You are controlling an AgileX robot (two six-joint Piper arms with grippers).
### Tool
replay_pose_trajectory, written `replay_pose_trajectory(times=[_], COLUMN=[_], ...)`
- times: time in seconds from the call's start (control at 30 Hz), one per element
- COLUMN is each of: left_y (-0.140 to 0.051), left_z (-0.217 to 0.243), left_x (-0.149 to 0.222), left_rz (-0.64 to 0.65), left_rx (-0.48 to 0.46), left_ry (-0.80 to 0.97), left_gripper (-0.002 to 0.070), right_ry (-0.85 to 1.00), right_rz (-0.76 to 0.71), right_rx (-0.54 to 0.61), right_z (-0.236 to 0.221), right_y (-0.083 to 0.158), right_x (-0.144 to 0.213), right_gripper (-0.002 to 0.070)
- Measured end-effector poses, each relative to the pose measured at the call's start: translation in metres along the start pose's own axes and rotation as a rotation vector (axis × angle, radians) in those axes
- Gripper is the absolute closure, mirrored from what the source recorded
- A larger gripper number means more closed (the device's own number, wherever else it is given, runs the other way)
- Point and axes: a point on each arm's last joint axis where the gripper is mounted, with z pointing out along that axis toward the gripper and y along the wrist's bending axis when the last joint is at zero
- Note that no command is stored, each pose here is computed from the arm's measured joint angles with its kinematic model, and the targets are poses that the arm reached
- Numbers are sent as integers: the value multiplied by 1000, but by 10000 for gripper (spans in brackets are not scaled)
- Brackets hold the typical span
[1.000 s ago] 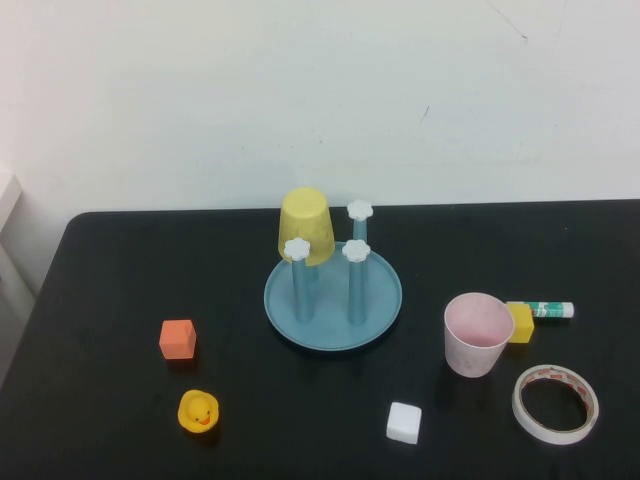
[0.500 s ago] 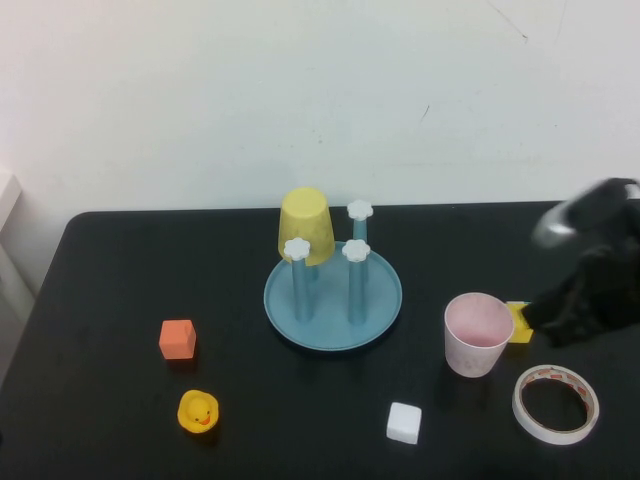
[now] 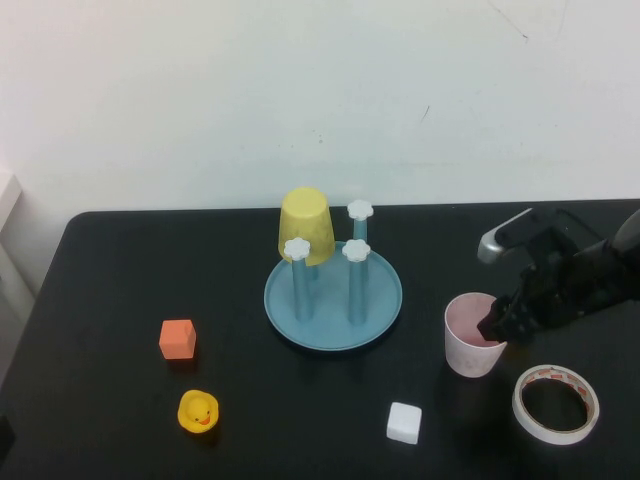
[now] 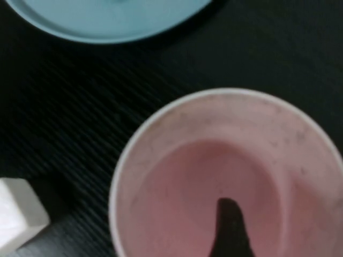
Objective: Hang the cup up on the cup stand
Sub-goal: Pick up the cup from the table, then adjust the cup with two arms
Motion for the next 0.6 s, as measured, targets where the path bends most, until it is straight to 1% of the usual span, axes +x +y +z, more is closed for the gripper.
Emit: replay_pose_trajectory(times=[0.07,0.1,0.17,0.23,0.27,0.3,0.33,0.37,0.4,0.47,0.53,0.57,0.6], left_y=[-2,-2,-4,-6,-8,-9,-13,-15,-17,-19,-20,-21,-21], left_z=[0,0,0,0,0,-1,-2,-2,-3,-4,-5,-6,-6], left_x=[-1,-1,-2,-3,-4,-6,-10,-12,-14,-19,-23,-25,-26], left_rz=[-36,-54,-96,-152,-198,-243,-382,-445,-529,-687,-829,-881,-937], left_rx=[17,26,45,70,90,109,165,191,222,278,324,339,356], left_ry=[-9,-11,-19,-29,-41,-55,-84,-94,-108,-131,-152,-158,-163], left_gripper=[676,676,676,676,673,667,618,582,523,379,194,119,71], right_ry=[13,16,18,17,15,10,-16,-34,-56,-104,-168,-194,-230], right_rz=[7,17,28,35,42,48,70,77,78,67,53,36,17], right_rx=[-1,0,6,8,8,10,18,21,23,29,32,29,26], right_z=[8,11,13,13,13,11,3,-3,-11,-30,-54,-64,-76], right_y=[-2,-3,-4,-4,-4,-4,-4,-3,-1,2,9,14,21], right_x=[3,3,5,5,4,3,-3,-7,-12,-23,-37,-43,-50], right_gripper=[260,294,386,524,576,610,640,644,646,647,647,647,648])
